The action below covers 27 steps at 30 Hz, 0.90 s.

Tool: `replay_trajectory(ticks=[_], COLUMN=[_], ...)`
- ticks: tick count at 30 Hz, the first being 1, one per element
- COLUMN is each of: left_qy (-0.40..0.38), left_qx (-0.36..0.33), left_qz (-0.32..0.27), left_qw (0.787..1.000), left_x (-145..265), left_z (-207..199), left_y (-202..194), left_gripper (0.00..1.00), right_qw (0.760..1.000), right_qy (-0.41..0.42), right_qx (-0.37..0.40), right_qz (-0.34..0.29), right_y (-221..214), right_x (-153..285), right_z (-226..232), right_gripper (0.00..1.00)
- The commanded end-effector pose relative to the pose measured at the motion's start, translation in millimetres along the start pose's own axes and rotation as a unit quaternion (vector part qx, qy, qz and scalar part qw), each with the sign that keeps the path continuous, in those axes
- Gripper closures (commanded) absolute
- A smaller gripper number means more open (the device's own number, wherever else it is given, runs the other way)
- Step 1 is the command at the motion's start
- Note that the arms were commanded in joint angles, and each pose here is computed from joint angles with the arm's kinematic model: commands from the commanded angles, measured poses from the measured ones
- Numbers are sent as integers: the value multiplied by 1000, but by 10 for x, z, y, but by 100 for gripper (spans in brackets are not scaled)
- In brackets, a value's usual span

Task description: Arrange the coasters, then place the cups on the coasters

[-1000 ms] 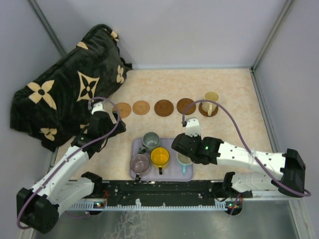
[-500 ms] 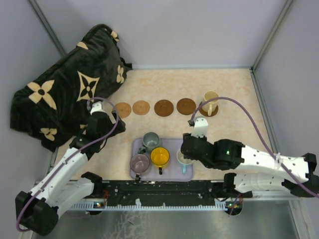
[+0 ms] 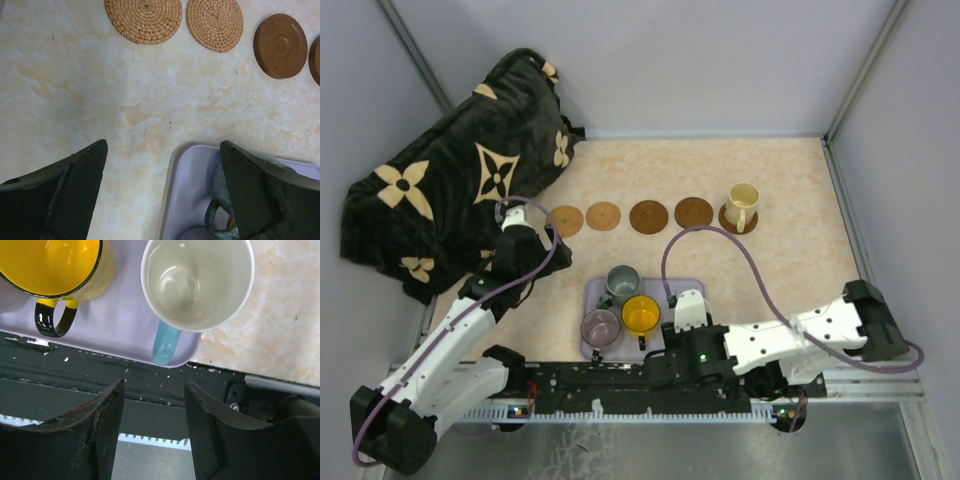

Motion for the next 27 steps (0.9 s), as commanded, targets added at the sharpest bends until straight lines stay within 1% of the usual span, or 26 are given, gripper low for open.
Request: replay_trajectory(ticks=[1, 4, 7, 10, 14, 22, 27], left_qy=[-21, -23, -22, -25, -26, -24, -23], left_qx=[-4, -6, -9, -9, -8, -10, -11], left_qz=[-7, -2, 1, 0, 3, 10, 10], left_qw=[1000, 1000, 1000, 1000, 1000, 1000, 1000], left_x=[74, 66, 60, 53, 23, -22, -34], left_z=[-101, -98, -87, -99, -111, -117, -119], left_y=[91, 61, 44, 46, 30, 5, 10], left_gripper=[0, 0, 0, 0, 0, 0, 0], right_qw=[997, 994, 992, 988, 987, 986, 987], right_qy=[-47, -73, -79, -73, -48, -31, -24], right_qx=[-62, -71, -94, -126, -150, -156, -155], right_qz=[-26, -28, -35, -41, -43, -52, -45], right_y=[84, 46, 20, 14, 19, 81, 72], right_x=[73, 19, -32, -64, -132, -255, -384], right_z=[44, 50, 7, -82, -123, -77, -23], right_gripper=[47, 44, 42, 42, 42, 42, 42])
Point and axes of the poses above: each gripper's point midway between its finger pads, its own x axis back along the fingers, its own z axis along the line the jaws close on, y = z × x, the point moved 2 cm from there along x, back along the fingers, and after that the axes turned 7 degrees about x, right-handed, at the moved point
